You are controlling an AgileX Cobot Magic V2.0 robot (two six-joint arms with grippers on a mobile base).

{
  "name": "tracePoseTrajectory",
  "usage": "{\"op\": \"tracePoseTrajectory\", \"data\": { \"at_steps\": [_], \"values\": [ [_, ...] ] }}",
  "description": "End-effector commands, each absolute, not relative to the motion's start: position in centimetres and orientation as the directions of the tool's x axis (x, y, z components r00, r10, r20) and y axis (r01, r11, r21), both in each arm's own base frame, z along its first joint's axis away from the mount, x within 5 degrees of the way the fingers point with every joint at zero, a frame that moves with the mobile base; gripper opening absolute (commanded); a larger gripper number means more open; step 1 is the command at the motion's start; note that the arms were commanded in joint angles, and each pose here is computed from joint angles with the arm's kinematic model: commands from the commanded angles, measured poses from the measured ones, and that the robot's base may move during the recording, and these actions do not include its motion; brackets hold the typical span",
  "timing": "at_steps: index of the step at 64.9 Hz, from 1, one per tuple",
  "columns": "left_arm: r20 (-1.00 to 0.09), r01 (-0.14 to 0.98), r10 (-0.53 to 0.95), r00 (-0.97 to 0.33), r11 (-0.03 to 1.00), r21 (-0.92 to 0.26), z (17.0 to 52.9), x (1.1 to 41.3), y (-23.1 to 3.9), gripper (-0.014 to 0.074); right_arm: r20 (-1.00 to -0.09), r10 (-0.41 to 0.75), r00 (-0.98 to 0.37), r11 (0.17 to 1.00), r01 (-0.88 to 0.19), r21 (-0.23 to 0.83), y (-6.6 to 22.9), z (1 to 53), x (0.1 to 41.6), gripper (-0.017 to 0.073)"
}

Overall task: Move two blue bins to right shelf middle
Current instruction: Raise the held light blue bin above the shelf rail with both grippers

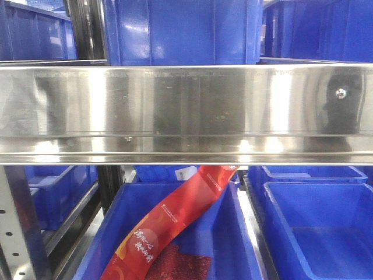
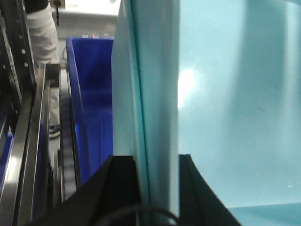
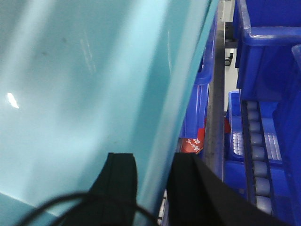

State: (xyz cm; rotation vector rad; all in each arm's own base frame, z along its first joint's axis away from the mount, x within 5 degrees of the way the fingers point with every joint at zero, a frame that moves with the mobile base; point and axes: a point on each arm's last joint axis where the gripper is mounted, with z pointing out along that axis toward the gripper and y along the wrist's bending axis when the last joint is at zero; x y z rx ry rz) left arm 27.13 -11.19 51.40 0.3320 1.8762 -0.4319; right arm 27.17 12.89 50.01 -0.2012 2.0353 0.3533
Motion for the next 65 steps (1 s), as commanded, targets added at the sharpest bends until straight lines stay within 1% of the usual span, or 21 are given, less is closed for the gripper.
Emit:
{"op": "tracePoseTrajectory", "data": {
  "at_steps": [1,10,20,27,45,60,65],
  "values": [
    [-0.937,0.466,-0.022,-0.348,0.863,-0.193,52.3,25.9,-11.5,-0.0111,-0.905,0.003,-0.426,0.93,-0.331,0.159,13.3,50.6,27.2,-0.0154],
    [-0.865,0.464,0.069,-0.496,0.863,-0.197,50.2,26.2,-11.8,-0.0111,-0.849,-0.043,-0.527,0.94,-0.309,0.144,13.9,48.5,28.4,-0.0154],
    [-0.781,0.454,0.136,-0.609,0.868,-0.203,47.7,27.0,-12.2,-0.0111,-0.769,-0.092,-0.633,0.95,-0.287,0.122,14.9,45.6,30.4,-0.0154],
    [-0.723,0.44,0.178,-0.668,0.877,-0.191,45.9,27.4,-12.2,-0.0111,-0.726,-0.116,-0.678,0.954,-0.279,0.109,15.3,44.1,31.3,-0.0154],
    [-0.625,0.41,0.222,-0.748,0.895,-0.174,41.9,28.1,-12.2,-0.0111,-0.673,-0.153,-0.723,0.956,-0.282,0.085,16.2,41.6,33.1,-0.0154],
    [-0.579,0.392,0.228,-0.783,0.904,-0.174,39.0,28.9,-12.4,-0.011,-0.62,-0.175,-0.764,0.959,-0.274,0.067,16.8,39.5,34.2,-0.0154],
    [-0.566,0.39,0.232,-0.791,0.904,-0.174,38.6,29.2,-12.5,-0.0079,-0.611,-0.178,-0.771,0.96,-0.273,0.065,16.8,39.3,34.3,-0.0154]
  ]
}}
